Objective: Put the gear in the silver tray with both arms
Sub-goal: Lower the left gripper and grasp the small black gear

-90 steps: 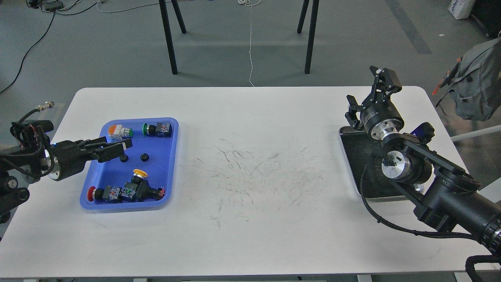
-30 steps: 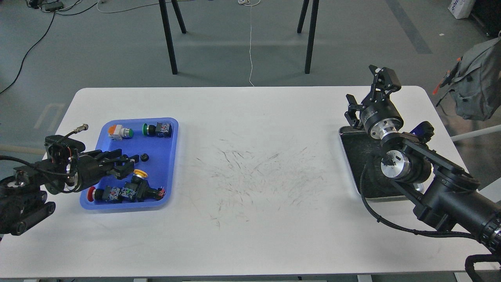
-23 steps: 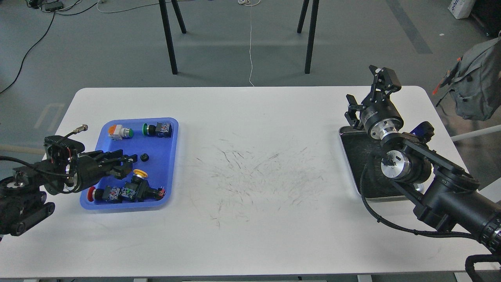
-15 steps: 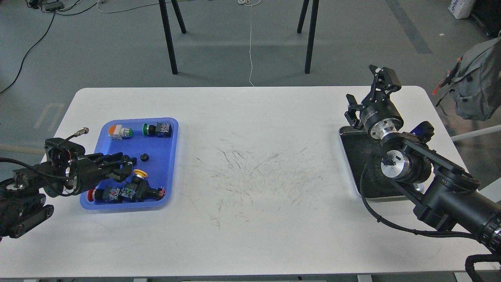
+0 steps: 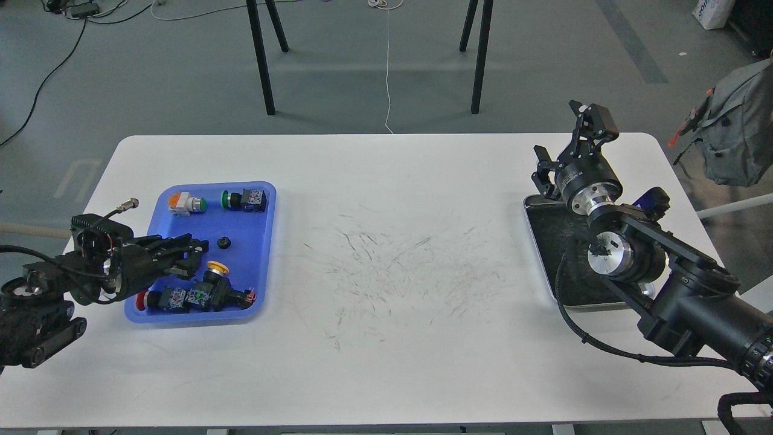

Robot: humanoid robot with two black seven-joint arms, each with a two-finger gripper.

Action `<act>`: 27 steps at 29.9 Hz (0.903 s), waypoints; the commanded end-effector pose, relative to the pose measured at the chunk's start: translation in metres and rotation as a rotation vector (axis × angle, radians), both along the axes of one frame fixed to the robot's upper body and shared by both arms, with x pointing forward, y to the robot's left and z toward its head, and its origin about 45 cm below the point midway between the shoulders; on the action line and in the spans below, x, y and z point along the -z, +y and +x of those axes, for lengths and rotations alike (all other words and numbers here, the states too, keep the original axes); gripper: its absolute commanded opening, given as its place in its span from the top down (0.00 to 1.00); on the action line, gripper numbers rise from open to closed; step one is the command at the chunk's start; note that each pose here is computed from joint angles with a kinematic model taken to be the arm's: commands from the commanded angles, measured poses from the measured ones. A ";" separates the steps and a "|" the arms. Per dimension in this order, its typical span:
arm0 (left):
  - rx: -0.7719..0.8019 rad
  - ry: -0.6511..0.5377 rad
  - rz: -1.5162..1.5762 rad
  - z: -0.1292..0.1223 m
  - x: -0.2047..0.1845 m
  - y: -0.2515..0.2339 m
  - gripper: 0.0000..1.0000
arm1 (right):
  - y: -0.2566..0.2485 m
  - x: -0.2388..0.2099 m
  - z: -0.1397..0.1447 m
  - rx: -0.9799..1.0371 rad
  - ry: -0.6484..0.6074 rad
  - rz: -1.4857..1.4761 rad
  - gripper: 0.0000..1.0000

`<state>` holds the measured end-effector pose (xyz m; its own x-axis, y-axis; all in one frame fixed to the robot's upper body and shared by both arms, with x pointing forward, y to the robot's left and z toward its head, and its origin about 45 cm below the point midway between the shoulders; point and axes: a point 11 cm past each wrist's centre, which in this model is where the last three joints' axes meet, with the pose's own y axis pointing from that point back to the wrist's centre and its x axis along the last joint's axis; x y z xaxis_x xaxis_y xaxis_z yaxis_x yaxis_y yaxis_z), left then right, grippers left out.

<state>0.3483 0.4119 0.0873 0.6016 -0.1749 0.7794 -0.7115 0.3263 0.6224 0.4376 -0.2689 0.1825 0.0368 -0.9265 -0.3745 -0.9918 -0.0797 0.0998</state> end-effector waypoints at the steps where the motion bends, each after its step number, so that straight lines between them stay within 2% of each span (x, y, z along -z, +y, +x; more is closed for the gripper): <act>1: 0.002 0.001 0.000 0.000 0.000 0.000 0.71 | 0.001 0.001 -0.001 -0.001 0.002 0.000 0.01; 10: -0.002 -0.007 -0.003 0.002 -0.003 0.000 0.81 | 0.001 0.003 -0.001 0.000 0.005 -0.001 0.01; 27: -0.041 -0.031 -0.036 0.010 -0.015 0.004 0.84 | 0.004 0.004 -0.001 -0.006 0.005 -0.007 0.01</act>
